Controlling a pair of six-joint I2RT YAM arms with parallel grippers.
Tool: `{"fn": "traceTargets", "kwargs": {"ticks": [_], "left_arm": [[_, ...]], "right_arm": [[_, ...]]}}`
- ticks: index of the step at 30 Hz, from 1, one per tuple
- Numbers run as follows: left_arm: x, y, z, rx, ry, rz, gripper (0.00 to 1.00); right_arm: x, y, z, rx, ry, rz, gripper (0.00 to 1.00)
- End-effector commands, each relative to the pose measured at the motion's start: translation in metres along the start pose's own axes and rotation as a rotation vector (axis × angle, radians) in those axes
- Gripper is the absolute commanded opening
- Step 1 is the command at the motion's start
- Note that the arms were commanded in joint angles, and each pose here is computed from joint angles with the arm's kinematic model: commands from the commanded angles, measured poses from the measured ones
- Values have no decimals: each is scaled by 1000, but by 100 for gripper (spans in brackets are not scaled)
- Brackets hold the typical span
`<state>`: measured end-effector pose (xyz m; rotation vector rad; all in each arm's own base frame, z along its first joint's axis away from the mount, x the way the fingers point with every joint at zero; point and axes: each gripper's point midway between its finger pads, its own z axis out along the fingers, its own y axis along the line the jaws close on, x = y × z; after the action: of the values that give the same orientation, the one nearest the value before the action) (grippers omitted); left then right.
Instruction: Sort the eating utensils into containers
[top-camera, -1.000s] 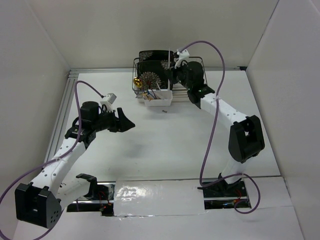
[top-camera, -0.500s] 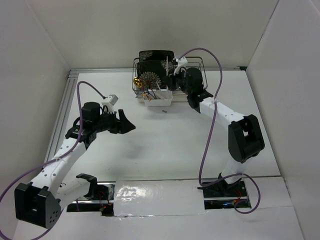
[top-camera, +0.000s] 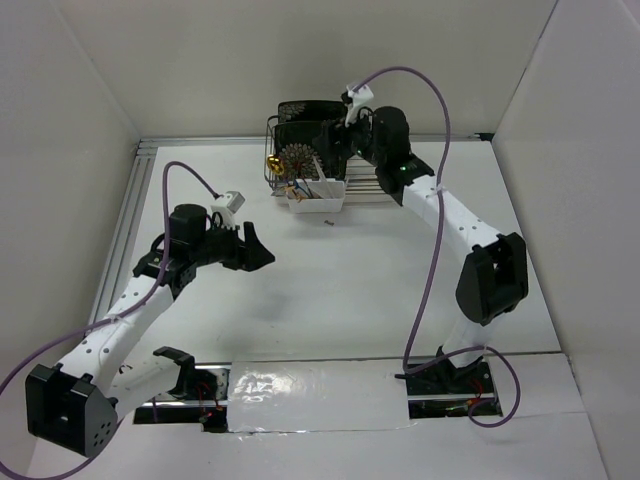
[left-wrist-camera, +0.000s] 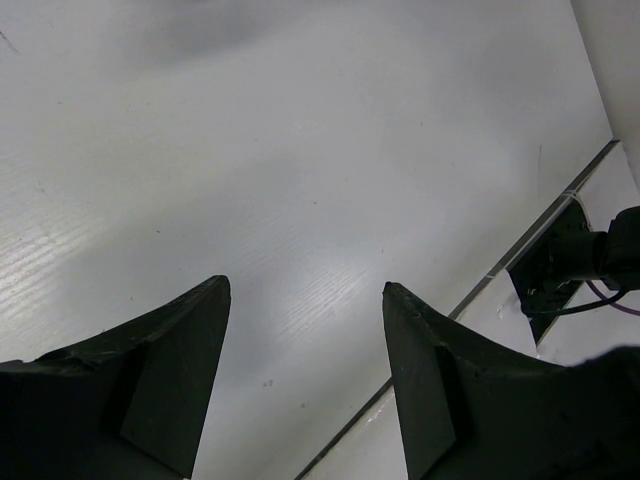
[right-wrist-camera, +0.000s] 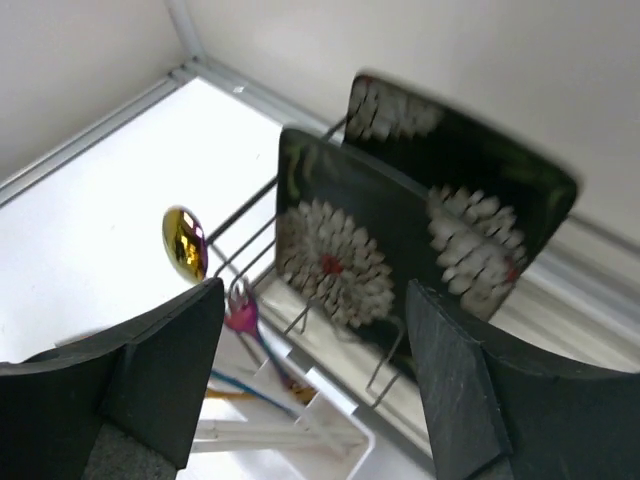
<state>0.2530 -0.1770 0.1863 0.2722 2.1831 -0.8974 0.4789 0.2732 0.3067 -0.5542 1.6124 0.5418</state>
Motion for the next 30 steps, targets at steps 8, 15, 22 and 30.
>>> {"fn": "traceTargets", "kwargs": {"ticks": [8, 15, 22, 30], "left_arm": [[-71, -28, -18, 66, -143, 59, 77], [-112, -28, -30, 79, -217, 57, 82], [-118, -13, -43, 56, -262, 29, 92], [-90, 2, -52, -7, -294, 39, 93]], "right_arm": [[-130, -21, -75, 163, -149, -18, 100], [-108, -48, -143, 395, -106, 143, 100], [-23, -39, -205, 508, -37, 338, 100], [47, -13, -248, 491, -27, 492, 100]]}}
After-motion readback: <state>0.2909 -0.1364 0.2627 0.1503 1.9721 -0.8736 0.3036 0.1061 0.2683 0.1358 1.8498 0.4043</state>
